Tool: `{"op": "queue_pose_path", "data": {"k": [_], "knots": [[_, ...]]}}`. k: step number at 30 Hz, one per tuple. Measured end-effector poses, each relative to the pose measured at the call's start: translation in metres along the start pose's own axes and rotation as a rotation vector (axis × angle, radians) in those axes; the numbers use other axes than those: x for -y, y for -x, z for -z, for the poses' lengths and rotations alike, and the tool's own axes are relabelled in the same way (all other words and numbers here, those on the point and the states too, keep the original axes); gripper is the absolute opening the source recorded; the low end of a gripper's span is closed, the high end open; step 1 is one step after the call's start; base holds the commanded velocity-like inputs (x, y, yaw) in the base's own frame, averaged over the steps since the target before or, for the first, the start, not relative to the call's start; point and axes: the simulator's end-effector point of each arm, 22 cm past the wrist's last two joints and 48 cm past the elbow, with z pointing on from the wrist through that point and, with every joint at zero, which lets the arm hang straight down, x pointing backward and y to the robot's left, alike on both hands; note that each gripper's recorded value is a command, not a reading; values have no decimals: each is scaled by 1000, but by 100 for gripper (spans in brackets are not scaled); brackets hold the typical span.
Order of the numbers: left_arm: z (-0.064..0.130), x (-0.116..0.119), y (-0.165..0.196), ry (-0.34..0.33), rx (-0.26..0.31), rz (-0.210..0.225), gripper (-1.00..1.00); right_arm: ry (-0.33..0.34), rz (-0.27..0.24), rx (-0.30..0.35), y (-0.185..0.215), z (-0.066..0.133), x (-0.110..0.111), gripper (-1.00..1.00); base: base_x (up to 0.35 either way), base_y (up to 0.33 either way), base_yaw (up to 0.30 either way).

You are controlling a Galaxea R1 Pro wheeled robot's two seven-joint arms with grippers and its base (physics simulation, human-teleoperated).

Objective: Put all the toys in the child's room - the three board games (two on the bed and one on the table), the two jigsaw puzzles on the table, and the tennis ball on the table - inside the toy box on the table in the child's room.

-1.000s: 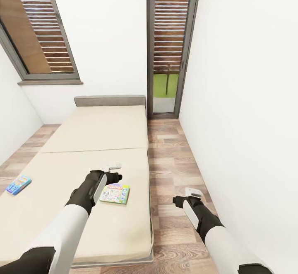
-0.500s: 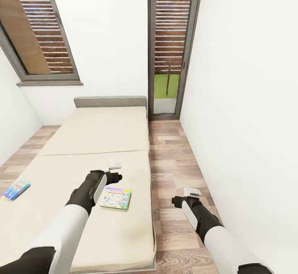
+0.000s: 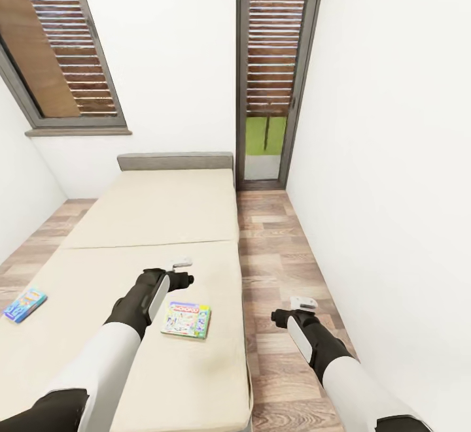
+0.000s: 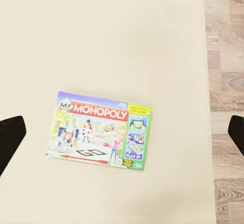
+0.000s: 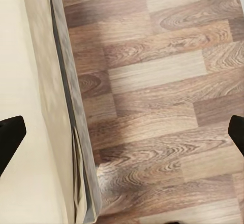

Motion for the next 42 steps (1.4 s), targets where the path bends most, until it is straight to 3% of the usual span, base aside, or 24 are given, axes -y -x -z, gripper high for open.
{"op": "queue_pose_path", "data": {"k": [13, 42], "knots": [[-6, 1, -6, -1, -12, 1, 100, -3, 0, -15, -7, -5, 1, 100, 122, 21, 0], [-27, -1, -32, 11, -66, -22, 100, -10, 1, -63, -30, -22, 4, 100, 5, 0, 0]]}}
